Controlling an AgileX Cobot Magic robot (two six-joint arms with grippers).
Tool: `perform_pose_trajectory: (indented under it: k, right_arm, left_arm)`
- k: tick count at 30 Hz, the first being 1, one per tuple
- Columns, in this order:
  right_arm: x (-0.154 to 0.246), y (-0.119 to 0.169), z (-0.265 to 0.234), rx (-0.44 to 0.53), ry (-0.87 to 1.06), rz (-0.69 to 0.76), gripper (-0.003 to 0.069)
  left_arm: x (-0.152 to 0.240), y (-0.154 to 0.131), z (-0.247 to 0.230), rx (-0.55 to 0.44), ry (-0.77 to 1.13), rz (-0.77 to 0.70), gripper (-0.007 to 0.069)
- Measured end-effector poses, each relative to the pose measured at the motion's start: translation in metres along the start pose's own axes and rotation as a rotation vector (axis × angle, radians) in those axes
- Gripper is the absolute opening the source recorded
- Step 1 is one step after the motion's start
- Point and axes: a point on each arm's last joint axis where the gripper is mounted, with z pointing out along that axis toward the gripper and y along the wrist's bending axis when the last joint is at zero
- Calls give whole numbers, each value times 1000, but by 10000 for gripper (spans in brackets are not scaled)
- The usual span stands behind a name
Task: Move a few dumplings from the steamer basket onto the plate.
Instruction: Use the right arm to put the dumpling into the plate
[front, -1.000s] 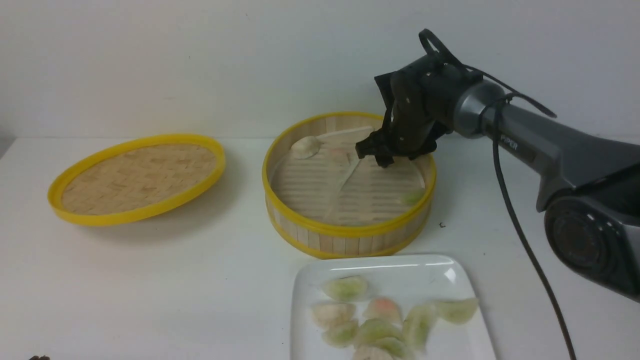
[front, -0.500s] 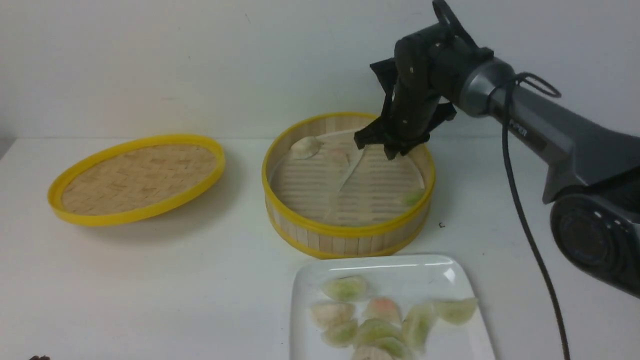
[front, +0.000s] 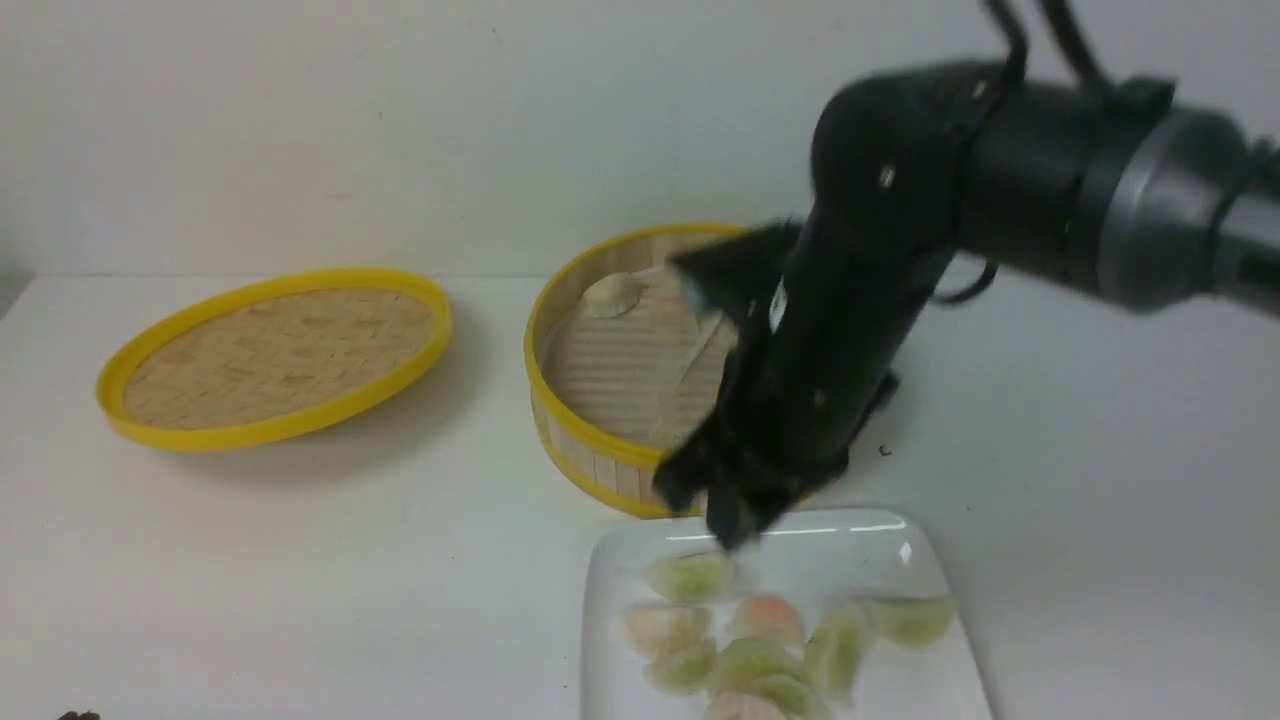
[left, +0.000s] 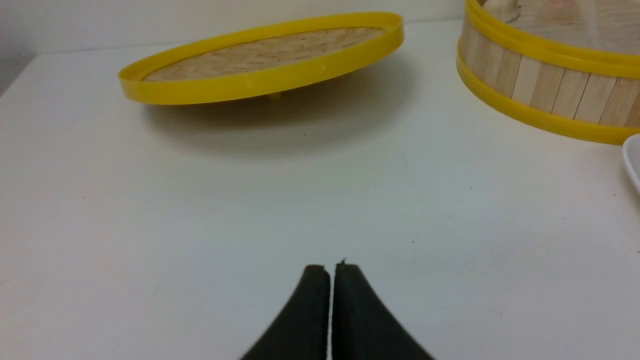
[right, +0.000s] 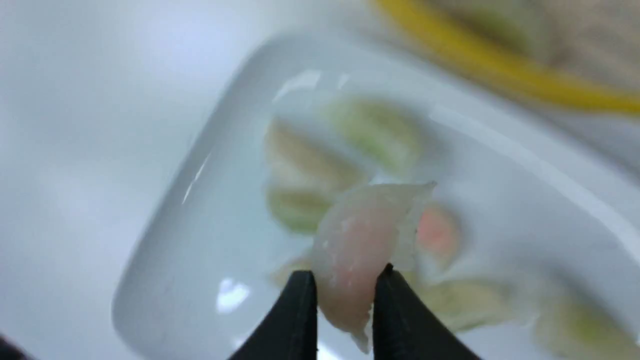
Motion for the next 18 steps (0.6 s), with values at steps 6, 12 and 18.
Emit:
perform_pose_trajectory:
  k: [6, 12, 18]
  right_arm:
    - [14, 17, 34, 6, 67, -48, 131]
    - [6, 16, 35, 27, 2, -63, 349]
    - [-22, 9, -3, 154, -135, -105, 512]
  left_arm:
    - [0, 0, 0, 0, 0, 0, -6]
    - [0, 0, 0, 0, 0, 0, -6]
    - [0, 0, 0, 0, 0, -1, -6]
